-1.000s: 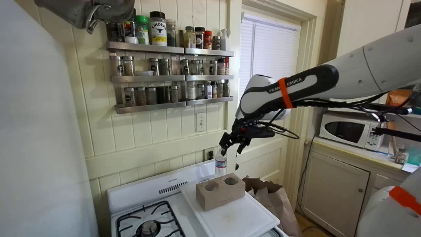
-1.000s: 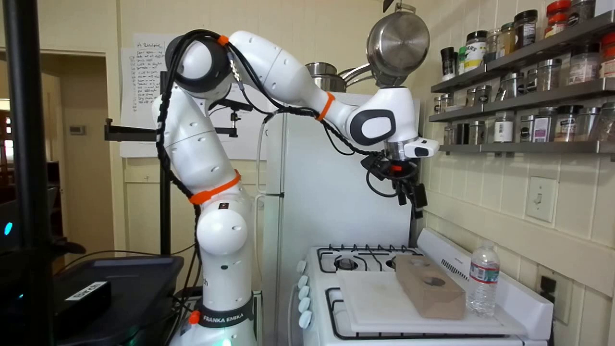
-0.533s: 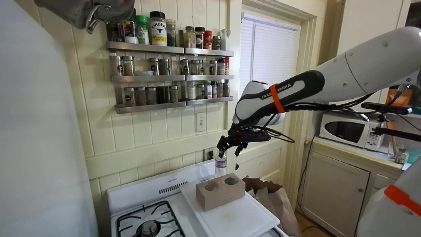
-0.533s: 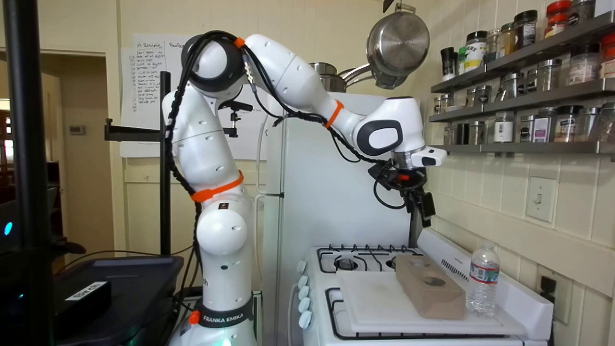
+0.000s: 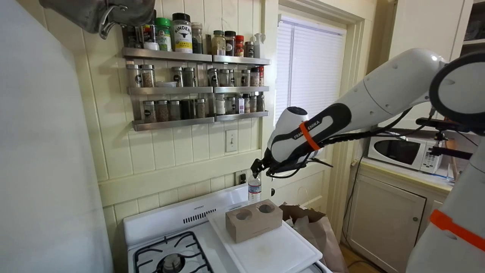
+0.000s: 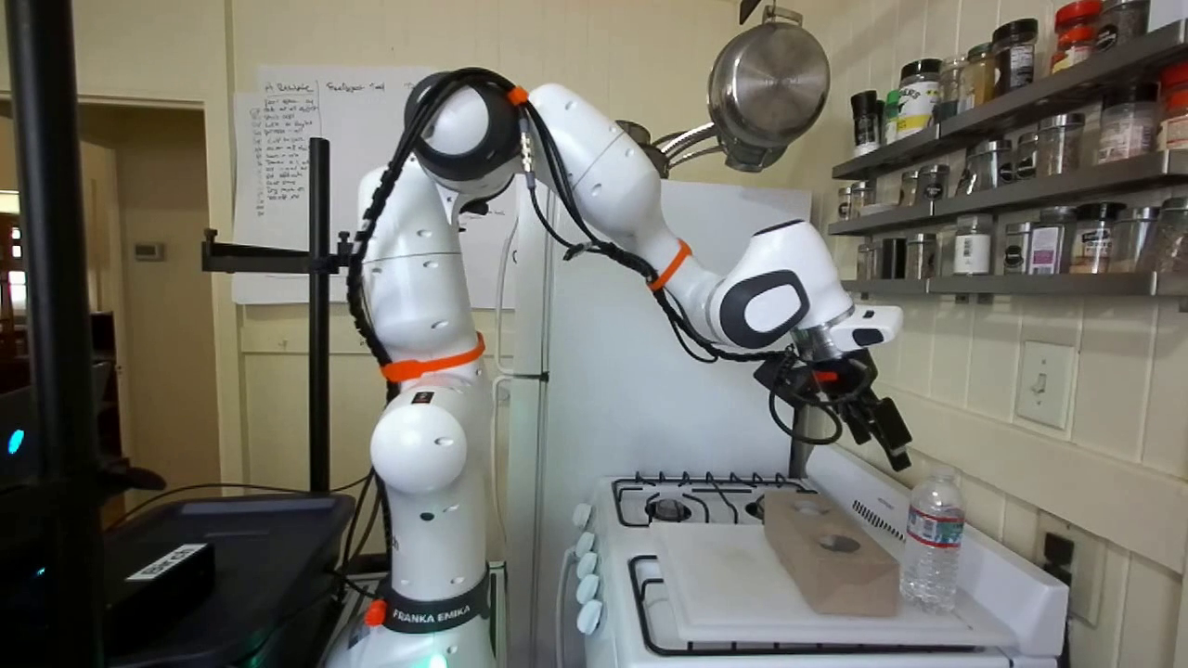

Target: Pick the water bottle and put it in the cup holder

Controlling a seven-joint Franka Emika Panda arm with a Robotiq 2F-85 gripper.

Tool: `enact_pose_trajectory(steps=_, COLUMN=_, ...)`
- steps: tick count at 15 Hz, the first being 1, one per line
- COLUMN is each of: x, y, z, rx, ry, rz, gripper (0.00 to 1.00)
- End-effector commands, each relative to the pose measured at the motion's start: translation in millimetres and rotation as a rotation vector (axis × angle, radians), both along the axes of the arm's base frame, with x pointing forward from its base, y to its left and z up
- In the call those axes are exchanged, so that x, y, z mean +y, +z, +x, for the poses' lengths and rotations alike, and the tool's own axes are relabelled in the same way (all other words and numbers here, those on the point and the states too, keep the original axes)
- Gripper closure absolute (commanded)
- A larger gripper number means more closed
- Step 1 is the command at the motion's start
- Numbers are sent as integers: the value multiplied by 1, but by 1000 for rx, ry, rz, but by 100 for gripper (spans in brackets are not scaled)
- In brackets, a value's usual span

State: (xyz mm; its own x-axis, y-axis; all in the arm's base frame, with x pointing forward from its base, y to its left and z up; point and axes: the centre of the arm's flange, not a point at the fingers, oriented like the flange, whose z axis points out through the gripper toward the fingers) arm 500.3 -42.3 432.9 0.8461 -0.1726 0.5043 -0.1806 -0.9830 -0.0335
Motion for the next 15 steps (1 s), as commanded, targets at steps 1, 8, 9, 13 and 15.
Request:
enact_pose_trajectory(steps=1, x=3, y=-16, z=27, rx=-12, ry=-31, rz=-58, gripper=0)
enact_pose_trajectory(steps=8, x=3, y=-16, z=56, rx=-25, ry=-16, rz=-130, gripper=0)
enact_pose_trajectory(steps=9, x=3, y=-17, z=60, rx=-23, ry=-13, rz=-133, gripper=0)
enact_pose_trajectory(steps=13, x=3, y=-20, z=71, rx=-19, ry=-10, rz=-138, gripper=11)
enact_pose_trajectory(steps=15, x=3, y=-22, z=77, rx=-20, ry=-6, rz=-139, gripper=17)
